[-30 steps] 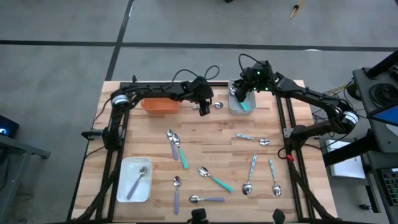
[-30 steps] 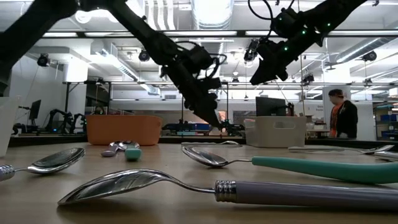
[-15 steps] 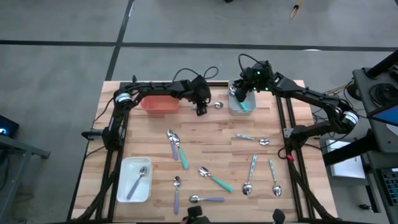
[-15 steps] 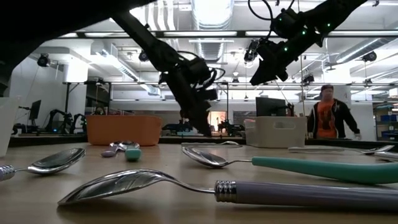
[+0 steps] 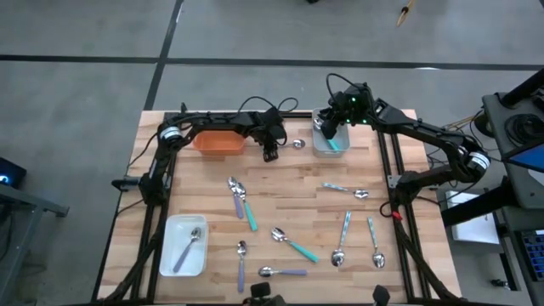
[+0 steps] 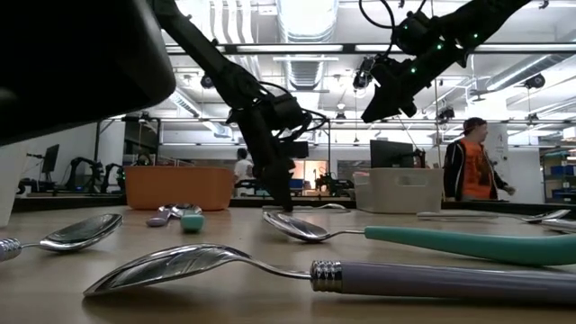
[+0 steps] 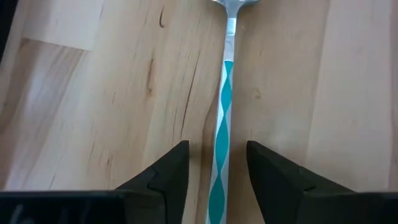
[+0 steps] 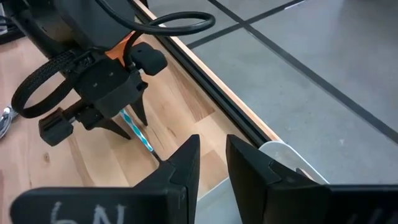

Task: Sort silverware by color (type)
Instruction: Put the blue patterned spoon into the orange bin

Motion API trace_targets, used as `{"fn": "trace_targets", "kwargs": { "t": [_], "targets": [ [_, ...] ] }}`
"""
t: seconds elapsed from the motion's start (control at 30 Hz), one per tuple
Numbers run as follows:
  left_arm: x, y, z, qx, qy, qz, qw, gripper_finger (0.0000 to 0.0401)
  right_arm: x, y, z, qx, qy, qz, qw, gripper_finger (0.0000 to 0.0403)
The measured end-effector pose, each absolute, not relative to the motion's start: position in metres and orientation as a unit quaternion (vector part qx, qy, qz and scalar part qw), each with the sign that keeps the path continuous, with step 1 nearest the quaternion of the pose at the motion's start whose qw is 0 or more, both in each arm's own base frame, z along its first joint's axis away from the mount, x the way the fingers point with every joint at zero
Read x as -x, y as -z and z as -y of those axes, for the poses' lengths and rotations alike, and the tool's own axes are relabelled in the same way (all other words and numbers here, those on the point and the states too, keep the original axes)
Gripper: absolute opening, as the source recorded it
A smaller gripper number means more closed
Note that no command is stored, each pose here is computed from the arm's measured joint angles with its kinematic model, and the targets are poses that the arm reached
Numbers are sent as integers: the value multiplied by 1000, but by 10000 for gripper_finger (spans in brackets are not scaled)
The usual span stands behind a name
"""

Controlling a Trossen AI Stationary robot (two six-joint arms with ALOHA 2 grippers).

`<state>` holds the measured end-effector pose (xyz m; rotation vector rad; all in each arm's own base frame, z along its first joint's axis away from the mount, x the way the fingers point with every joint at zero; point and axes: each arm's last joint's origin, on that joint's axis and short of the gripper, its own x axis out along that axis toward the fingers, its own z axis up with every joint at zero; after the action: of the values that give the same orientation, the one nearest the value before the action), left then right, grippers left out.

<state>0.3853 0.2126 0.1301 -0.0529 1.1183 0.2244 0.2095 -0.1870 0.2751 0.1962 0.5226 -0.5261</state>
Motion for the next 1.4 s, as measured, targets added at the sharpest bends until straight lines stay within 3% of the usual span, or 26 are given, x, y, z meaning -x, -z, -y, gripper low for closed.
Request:
{"fn": "trace_targets", "kwargs": {
  "t": [0.3, 0.67, 0.87, 1.07, 1.2, 1.4],
  "targets": [
    [-384, -130, -214, 22, -121, -534, 837, 11, -209, -275, 187, -101, 258, -253, 927, 74],
    [-377, -161, -215, 27, -104, -503, 858, 4, -209, -275, 187, -101, 258, -255, 927, 73],
    [-369, -193, -213, 74, 1, -432, 899, 2, -209, -274, 187, -79, 248, -264, 929, 73],
    [-353, -222, -210, 164, 151, -350, 910, 1, -212, -274, 180, -41, 118, -255, 959, 76],
    [-346, -234, -209, 214, 167, -331, 904, 1, -215, -275, 174, -34, 39, -236, 970, 98],
    [-343, -240, -204, 267, 212, -312, 887, 1, -220, -277, 168, -12, 12, -226, 974, 147]
  ]
}}
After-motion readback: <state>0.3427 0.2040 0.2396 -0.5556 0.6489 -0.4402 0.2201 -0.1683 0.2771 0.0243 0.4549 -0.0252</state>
